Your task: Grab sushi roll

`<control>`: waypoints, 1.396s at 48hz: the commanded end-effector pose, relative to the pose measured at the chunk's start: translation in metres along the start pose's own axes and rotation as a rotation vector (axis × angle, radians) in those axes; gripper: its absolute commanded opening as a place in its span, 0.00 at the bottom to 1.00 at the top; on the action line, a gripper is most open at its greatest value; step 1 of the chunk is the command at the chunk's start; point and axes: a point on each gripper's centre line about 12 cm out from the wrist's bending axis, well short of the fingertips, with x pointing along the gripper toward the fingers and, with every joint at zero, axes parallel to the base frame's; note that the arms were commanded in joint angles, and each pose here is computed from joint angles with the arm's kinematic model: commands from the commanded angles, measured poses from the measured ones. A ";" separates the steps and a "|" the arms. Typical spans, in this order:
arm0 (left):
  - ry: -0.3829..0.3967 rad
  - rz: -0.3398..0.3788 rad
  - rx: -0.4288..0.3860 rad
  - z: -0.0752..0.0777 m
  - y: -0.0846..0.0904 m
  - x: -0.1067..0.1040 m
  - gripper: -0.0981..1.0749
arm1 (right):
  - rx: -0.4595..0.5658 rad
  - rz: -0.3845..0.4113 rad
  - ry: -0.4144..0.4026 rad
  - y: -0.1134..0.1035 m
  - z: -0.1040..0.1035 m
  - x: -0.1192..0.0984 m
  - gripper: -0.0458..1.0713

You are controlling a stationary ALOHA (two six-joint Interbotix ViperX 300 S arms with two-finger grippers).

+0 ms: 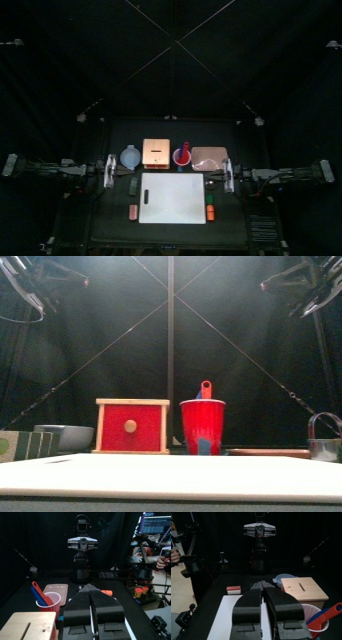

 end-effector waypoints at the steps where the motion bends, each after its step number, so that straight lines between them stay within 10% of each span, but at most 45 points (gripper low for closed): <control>1: 0.021 0.006 -0.006 -0.002 0.001 0.009 0.15 | -0.007 -0.019 0.028 -0.004 -0.006 0.004 0.08; 19: 0.182 0.088 -0.290 0.005 0.010 0.045 0.19 | -0.037 -0.078 0.130 -0.019 -0.024 0.018 0.08; 33: 0.471 0.247 -0.857 -0.040 0.026 0.058 0.20 | -0.040 -0.083 0.145 -0.020 -0.027 0.020 0.08; 52: 0.863 0.337 -1.324 -0.101 0.005 0.022 0.19 | -0.038 -0.110 0.225 -0.026 -0.040 0.018 0.08; 67: 0.982 0.715 -1.234 -0.104 0.029 0.007 0.19 | -0.032 -0.128 0.297 -0.031 -0.056 0.020 0.08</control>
